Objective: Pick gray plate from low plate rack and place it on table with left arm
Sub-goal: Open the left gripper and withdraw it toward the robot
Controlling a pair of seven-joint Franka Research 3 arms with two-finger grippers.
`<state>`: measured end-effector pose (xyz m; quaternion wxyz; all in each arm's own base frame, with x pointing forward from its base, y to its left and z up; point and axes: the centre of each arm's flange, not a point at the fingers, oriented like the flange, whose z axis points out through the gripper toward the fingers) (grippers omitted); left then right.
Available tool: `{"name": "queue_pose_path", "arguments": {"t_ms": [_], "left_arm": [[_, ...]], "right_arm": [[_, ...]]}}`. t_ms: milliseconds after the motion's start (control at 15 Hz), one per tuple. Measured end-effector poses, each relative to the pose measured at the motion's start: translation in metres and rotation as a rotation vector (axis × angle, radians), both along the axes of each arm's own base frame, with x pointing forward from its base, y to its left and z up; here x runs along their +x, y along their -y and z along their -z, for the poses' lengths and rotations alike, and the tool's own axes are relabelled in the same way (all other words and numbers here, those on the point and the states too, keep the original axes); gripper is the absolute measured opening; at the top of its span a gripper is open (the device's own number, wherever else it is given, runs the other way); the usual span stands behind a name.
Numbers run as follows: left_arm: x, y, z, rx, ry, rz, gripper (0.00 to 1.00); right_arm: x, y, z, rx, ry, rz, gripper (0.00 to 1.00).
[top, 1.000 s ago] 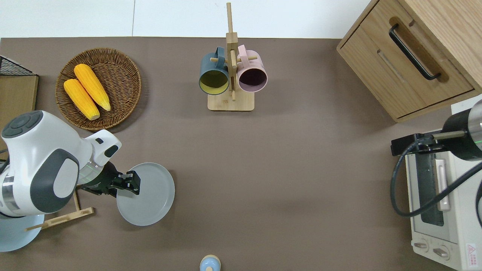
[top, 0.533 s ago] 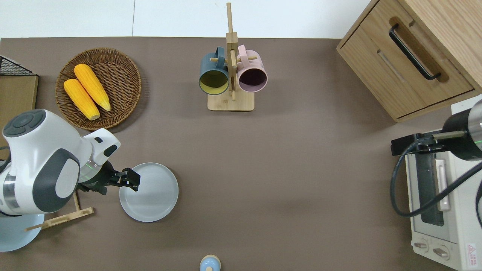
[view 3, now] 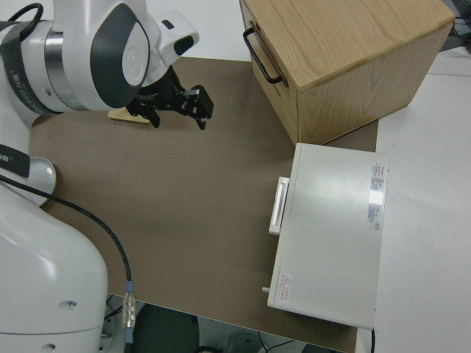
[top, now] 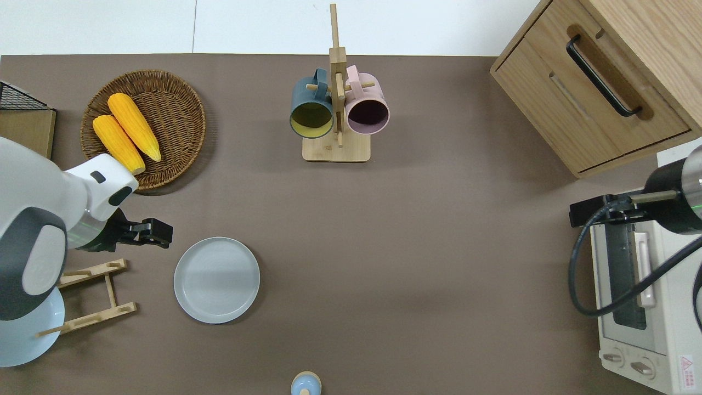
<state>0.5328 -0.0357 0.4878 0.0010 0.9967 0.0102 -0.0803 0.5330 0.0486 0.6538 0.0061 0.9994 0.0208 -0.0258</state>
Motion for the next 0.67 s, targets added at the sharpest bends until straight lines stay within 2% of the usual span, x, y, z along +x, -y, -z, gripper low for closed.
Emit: {"name": "queue_pose_path", "arguments": {"t_ms": [267,667], "left_arm": [[0.004,-0.004,-0.047,-0.004,0.087,-0.010,1.00],[0.005,-0.012,-0.125,-0.007,0.163,-0.023,1.00]], "right_arm": [[0.000,0.000,0.000,0.000,0.000,0.000,0.99],[0.000,0.000,0.000,0.000,0.000,0.000,0.99]]}}
